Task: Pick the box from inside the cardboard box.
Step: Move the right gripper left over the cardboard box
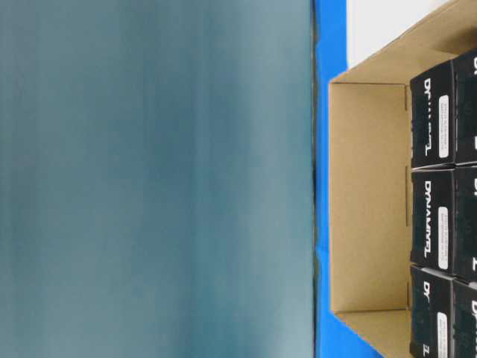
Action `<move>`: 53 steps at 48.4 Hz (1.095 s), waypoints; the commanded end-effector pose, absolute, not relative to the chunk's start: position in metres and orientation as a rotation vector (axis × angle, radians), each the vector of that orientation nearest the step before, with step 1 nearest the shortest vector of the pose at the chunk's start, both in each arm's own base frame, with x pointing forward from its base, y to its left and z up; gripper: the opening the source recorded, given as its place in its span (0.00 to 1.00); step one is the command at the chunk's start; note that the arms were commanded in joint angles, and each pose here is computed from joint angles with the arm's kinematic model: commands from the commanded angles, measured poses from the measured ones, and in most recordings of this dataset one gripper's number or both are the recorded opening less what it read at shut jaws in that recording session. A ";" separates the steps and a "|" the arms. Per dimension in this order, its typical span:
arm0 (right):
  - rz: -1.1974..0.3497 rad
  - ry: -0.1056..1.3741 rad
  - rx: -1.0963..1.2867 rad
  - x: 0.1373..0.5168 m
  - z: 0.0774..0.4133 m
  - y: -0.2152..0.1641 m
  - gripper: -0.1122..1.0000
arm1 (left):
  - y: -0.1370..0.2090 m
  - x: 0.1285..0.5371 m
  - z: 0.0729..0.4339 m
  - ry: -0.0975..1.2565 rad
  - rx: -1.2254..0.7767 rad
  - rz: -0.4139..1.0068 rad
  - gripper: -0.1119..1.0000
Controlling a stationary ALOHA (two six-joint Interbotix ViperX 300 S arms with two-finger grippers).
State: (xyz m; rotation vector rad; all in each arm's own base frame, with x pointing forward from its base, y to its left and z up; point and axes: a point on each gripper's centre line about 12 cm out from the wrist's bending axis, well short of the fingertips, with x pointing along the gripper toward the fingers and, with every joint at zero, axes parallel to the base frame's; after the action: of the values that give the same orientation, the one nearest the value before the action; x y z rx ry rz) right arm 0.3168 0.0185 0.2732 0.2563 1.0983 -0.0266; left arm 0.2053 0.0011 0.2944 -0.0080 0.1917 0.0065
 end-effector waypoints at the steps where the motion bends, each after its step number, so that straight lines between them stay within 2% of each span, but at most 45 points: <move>1: -0.020 1.142 0.251 0.333 0.273 0.020 0.12 | 0.001 0.208 0.304 0.178 -0.008 0.004 0.04; 23: 0.043 1.359 0.134 0.398 0.236 0.009 0.12 | -0.002 0.201 0.306 0.195 -0.007 -0.006 0.04; 37: 0.068 1.387 0.100 0.419 0.219 0.002 0.13 | -0.004 0.196 0.310 0.193 -0.006 -0.018 0.04; 48: 0.064 1.397 0.102 0.423 0.214 -0.001 0.18 | -0.006 0.196 0.310 0.193 -0.006 -0.027 0.04; 51: 0.062 1.394 0.105 0.424 0.215 -0.002 0.22 | -0.006 0.196 0.310 0.193 -0.006 -0.028 0.04; 53: 0.062 1.392 0.105 0.424 0.214 -0.003 0.27 | -0.006 0.196 0.309 0.195 -0.006 -0.030 0.04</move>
State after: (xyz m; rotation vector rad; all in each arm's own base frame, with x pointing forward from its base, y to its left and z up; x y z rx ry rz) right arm 0.4219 -0.0026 0.2121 0.1040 1.4050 0.0596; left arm 0.1934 -0.0056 0.2982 -0.0072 0.2210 -0.0267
